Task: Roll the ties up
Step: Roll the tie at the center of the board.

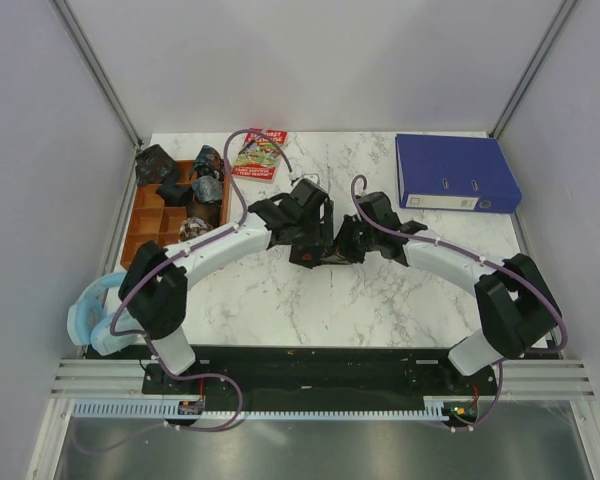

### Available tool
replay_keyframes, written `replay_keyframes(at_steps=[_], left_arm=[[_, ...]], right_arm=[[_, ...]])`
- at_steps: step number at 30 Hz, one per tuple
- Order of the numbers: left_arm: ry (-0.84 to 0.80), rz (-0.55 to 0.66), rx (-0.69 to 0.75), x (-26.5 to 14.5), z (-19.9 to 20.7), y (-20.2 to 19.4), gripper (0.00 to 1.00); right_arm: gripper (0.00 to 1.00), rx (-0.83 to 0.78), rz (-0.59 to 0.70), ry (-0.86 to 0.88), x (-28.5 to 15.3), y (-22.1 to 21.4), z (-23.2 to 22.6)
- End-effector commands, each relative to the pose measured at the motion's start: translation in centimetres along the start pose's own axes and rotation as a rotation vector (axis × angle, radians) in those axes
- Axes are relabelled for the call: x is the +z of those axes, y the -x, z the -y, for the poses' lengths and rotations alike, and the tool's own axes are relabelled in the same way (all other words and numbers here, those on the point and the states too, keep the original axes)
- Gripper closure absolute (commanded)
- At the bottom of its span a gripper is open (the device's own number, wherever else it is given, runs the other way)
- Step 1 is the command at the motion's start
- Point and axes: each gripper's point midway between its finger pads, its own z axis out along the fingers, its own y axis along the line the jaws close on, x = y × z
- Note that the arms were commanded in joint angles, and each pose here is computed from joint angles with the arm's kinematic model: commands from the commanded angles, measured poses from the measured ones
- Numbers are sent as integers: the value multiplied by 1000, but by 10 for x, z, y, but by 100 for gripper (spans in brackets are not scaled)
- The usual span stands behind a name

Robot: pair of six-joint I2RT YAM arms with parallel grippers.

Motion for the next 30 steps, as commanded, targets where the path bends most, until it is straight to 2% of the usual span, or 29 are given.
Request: replay_keyframes(at_steps=[1, 8, 15, 30], left_arm=[[-72, 53, -58, -33, -2, 21, 16], [-81, 103, -108, -44, -42, 28, 16], [-95, 93, -130, -31, -73, 13, 17], [-275, 63, -114, 15, -54, 0, 18]], right_arm=[[96, -28, 38, 86, 1, 22, -39], [97, -30, 12, 71, 27, 28, -46], [99, -36, -10, 20, 53, 31, -29], [100, -12, -24, -58, 63, 42, 24]])
